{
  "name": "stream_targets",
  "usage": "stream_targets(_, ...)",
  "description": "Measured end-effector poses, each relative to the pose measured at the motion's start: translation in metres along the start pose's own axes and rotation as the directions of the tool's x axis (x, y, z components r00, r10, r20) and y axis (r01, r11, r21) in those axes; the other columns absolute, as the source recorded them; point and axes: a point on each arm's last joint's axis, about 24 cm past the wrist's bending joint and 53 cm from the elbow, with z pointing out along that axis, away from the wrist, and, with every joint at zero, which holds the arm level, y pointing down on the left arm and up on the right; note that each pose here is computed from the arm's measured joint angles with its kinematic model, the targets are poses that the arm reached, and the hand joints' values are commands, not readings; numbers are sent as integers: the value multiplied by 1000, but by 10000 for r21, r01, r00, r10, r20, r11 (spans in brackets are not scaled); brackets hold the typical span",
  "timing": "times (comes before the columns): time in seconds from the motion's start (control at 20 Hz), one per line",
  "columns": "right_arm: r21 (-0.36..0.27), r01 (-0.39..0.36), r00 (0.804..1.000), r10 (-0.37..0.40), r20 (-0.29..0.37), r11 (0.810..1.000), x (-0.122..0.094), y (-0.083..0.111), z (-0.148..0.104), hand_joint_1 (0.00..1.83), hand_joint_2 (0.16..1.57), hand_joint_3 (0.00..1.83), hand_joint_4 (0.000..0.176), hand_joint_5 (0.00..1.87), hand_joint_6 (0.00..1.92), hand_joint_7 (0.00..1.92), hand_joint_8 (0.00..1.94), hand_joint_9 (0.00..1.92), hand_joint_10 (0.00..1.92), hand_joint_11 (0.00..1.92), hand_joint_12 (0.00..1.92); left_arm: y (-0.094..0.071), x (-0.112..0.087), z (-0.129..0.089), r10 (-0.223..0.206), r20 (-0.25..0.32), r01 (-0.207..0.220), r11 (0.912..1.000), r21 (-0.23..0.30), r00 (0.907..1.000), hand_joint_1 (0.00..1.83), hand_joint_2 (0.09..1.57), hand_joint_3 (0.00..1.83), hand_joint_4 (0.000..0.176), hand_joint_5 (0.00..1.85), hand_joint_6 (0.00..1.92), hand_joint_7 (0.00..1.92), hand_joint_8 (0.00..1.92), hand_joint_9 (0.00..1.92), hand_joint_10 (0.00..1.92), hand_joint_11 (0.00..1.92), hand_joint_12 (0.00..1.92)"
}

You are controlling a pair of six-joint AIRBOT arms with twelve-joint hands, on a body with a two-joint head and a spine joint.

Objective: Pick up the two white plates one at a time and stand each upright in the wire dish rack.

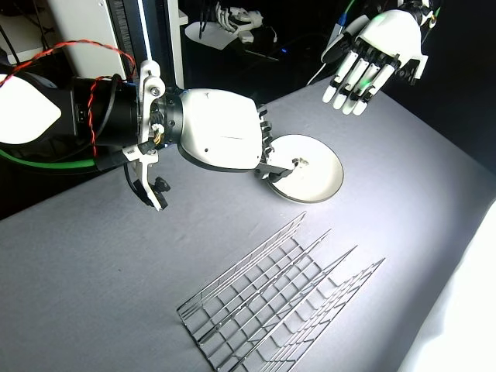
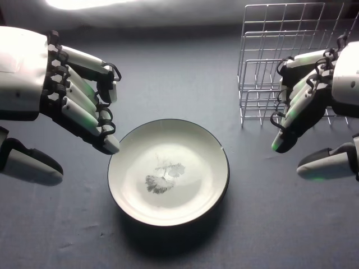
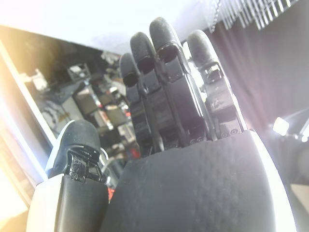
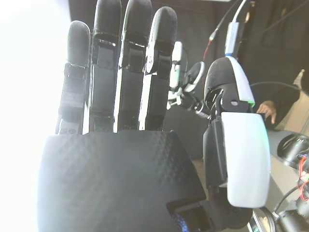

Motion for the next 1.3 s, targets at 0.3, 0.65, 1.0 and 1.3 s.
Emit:
stream_targets(0.3,-77,69,10000,-69,14,9999,-1,1,0,0,1165,9,0,24,2,0,0,0,0,0,0,-2,8,0,-93,-211,95,9999,112,9997,0,1186,11,0,0,0,0,0,0,0,0,0)
stream_targets(0.65,-76,118,9999,-119,-22,9999,0,1,0,0,1183,13,0,17,6,0,0,0,0,0,0,3,29,0,583,-1000,-588,9983,-25,9933,0,1157,0,0,0,0,0,0,0,0,0,0)
stream_targets(1.0,-87,65,9999,-66,-80,9999,4,1,-1,0,1198,12,0,0,0,0,0,0,0,0,0,13,74,13,1547,-2644,-1459,9879,530,9519,0,1148,0,0,0,0,0,0,0,0,0,0)
stream_targets(1.3,-706,567,9982,-579,-150,9959,10,12,1,21,1177,0,0,26,9,10,3,0,0,0,0,34,88,30,1658,-2958,-1476,9856,829,9407,0,1148,0,0,0,0,0,0,0,0,0,0)
